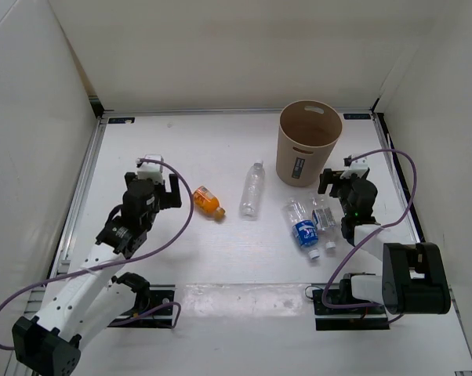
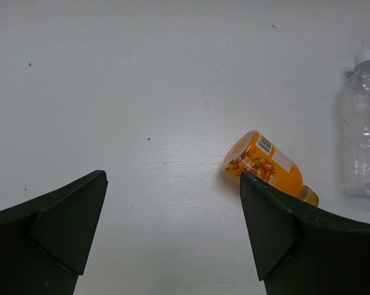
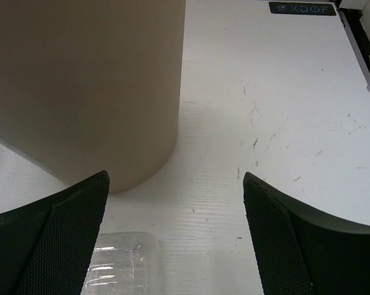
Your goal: Put the plastic bottles in the bin
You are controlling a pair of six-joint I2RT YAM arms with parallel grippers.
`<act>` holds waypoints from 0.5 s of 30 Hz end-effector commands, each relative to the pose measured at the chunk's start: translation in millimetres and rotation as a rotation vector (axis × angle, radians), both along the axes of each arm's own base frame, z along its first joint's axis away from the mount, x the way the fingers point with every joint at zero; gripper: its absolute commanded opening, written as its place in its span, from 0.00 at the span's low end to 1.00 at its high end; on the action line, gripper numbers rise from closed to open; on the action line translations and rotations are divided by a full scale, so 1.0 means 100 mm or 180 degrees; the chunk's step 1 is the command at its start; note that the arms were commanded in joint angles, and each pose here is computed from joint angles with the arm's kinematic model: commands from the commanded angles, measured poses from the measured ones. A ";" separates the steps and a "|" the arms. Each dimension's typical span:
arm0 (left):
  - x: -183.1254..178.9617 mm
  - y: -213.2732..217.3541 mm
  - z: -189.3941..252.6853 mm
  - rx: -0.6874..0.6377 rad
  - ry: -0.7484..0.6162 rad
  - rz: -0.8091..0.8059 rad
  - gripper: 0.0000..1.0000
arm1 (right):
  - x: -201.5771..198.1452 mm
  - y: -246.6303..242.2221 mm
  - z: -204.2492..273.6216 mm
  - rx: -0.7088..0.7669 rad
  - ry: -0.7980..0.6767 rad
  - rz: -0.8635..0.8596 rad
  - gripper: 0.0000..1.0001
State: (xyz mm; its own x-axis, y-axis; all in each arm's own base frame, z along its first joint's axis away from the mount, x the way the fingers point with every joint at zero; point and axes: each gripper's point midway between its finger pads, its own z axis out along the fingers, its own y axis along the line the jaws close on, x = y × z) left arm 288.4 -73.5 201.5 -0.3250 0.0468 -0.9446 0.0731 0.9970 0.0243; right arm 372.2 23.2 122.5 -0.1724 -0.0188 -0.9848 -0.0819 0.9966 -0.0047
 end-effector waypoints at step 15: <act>0.09 0.08 -0.15 -0.1197 0.1061 0.0830 0.99 | 0.08 -0.02 0.18 0.0038 -0.0161 0.0079 0.90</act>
